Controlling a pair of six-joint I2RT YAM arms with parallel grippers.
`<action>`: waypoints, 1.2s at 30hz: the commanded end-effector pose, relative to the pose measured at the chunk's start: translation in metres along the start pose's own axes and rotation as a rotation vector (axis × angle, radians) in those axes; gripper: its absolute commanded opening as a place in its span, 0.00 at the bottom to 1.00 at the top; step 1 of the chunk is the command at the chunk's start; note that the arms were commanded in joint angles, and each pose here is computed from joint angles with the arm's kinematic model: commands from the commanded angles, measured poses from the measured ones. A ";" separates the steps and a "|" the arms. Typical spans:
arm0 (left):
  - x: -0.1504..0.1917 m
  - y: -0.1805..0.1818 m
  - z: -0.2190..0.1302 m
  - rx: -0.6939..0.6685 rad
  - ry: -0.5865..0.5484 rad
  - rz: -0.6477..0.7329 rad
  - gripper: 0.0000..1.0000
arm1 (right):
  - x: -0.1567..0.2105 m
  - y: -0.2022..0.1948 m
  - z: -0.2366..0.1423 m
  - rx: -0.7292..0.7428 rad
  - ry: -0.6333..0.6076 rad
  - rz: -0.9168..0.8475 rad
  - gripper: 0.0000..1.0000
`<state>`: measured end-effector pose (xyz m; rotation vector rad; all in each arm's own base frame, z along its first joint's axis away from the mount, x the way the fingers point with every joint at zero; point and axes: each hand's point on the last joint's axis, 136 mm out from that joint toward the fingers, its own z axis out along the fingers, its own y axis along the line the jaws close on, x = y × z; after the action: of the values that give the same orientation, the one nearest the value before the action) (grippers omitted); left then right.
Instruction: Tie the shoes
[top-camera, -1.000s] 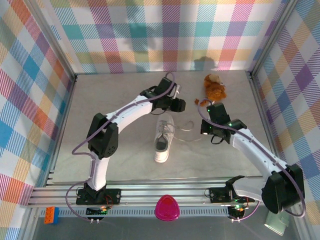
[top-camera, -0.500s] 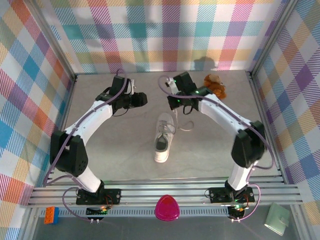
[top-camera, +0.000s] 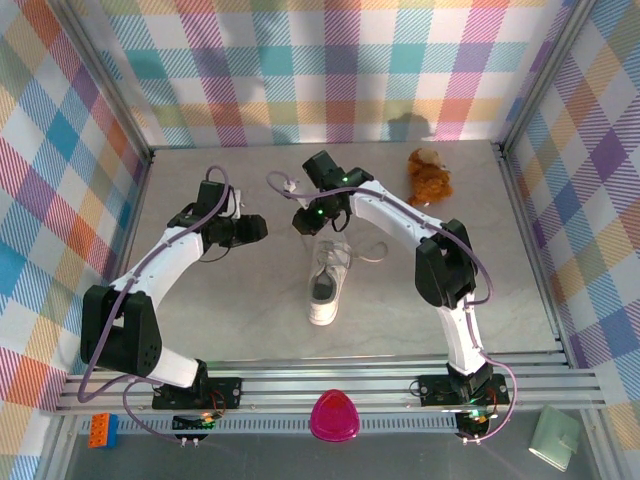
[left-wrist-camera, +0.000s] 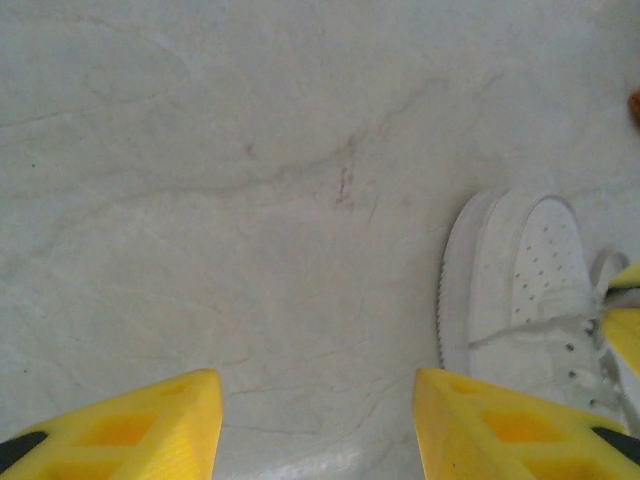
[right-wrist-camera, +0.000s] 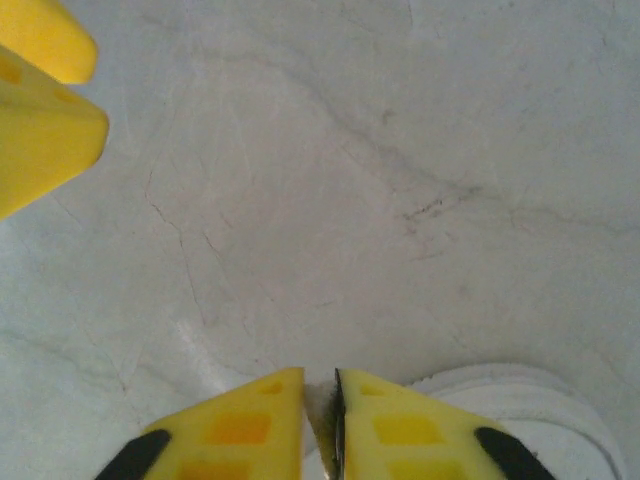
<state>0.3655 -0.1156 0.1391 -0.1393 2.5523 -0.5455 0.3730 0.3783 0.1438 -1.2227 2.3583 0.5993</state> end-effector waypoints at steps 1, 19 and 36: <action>0.007 0.002 0.006 0.014 0.041 0.037 0.54 | -0.008 -0.009 -0.014 0.049 -0.013 0.003 0.33; 0.038 -0.026 0.076 -0.136 0.256 0.089 0.45 | 0.031 -0.037 -0.086 0.275 -0.080 0.338 0.44; 0.081 -0.027 0.134 -0.337 0.404 0.089 0.43 | 0.103 -0.015 -0.101 0.271 -0.117 0.518 0.39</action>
<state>0.3797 -0.2168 0.0254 -0.0085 2.9307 -0.2777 0.3122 0.2439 0.1528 -0.5082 2.6087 0.4074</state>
